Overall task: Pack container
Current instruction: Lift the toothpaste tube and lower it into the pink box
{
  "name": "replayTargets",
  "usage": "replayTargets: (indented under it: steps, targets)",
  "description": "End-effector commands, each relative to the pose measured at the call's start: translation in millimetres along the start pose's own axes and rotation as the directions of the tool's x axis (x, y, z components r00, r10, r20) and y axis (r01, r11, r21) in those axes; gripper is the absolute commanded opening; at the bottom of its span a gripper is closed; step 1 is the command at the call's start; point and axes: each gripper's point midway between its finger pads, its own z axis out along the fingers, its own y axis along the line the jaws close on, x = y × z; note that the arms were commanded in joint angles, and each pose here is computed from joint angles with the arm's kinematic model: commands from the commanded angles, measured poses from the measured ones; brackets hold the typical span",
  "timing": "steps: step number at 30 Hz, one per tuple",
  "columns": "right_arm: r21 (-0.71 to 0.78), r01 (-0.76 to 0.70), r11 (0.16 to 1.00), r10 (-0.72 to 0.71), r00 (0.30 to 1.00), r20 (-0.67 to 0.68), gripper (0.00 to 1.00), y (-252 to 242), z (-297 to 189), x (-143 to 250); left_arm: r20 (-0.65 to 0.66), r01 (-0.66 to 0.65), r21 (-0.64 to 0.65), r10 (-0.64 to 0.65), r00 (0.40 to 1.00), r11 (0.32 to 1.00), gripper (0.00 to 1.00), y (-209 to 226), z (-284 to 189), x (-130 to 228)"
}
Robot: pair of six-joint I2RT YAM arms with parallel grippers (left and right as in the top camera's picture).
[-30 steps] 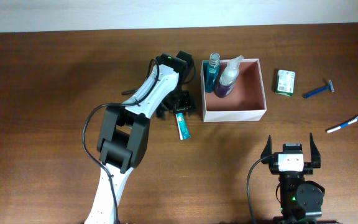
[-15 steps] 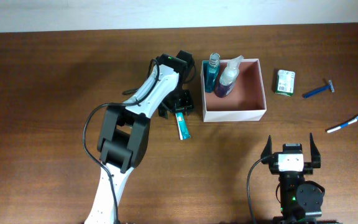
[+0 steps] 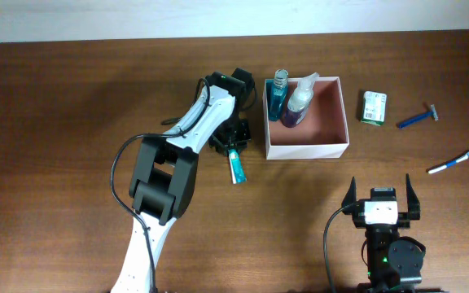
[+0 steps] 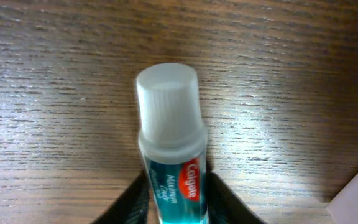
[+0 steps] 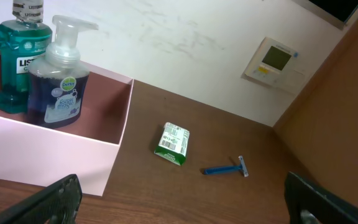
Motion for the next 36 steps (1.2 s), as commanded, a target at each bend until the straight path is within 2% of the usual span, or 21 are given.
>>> replayTargets:
  steps: [1, 3, 13, 18, 23, 29, 32, 36]
  targets:
    - [0.004, 0.001, 1.0, -0.001, 1.0, -0.007, 0.99, 1, 0, 3, -0.016, -0.038, 0.002, 0.038, 0.999, 0.999, 0.23, -1, 4, -1]
    - [0.005, 0.001, 1.0, -0.001, 1.0, -0.008, 0.99, 0, 0, 3, -0.003, -0.051, 0.01, 0.051, 0.999, 0.999, 0.19, -4, -3, -4]
    - [0.005, 0.001, 1.0, -0.001, 1.0, -0.007, 0.99, 0, 0, 2, 0.137, -0.131, 0.068, 0.121, 0.983, 0.989, 0.18, -26, -67, -27]
    - [0.005, 0.001, 1.0, -0.001, 1.0, -0.007, 0.99, 0, 0, 2, 0.299, -0.144, 0.089, 0.112, 0.948, 0.985, 0.2, -29, -137, -45]
    - [0.005, 0.001, 1.0, -0.001, 1.0, -0.008, 0.99, 0, 0, 3, 0.484, -0.196, 0.177, 0.088, 0.871, 0.964, 0.2, -40, -215, -53]
    - [0.005, 0.001, 1.0, -0.001, 1.0, -0.008, 0.99, 0, 0, 3, 0.596, -0.346, 0.292, 0.113, 0.795, 0.892, 0.2, -84, -270, -27]
    - [0.005, 0.001, 1.0, -0.001, 1.0, -0.008, 0.99, 0, 0, 3, 0.636, -0.435, 0.278, 0.175, 0.751, 0.856, 0.2, -114, -275, -11]
    - [0.005, 0.001, 1.0, -0.001, 1.0, -0.008, 0.99, 0, 0, 3, 0.711, -0.594, 0.186, 0.31, 0.632, 0.783, 0.23, -157, -279, 10]
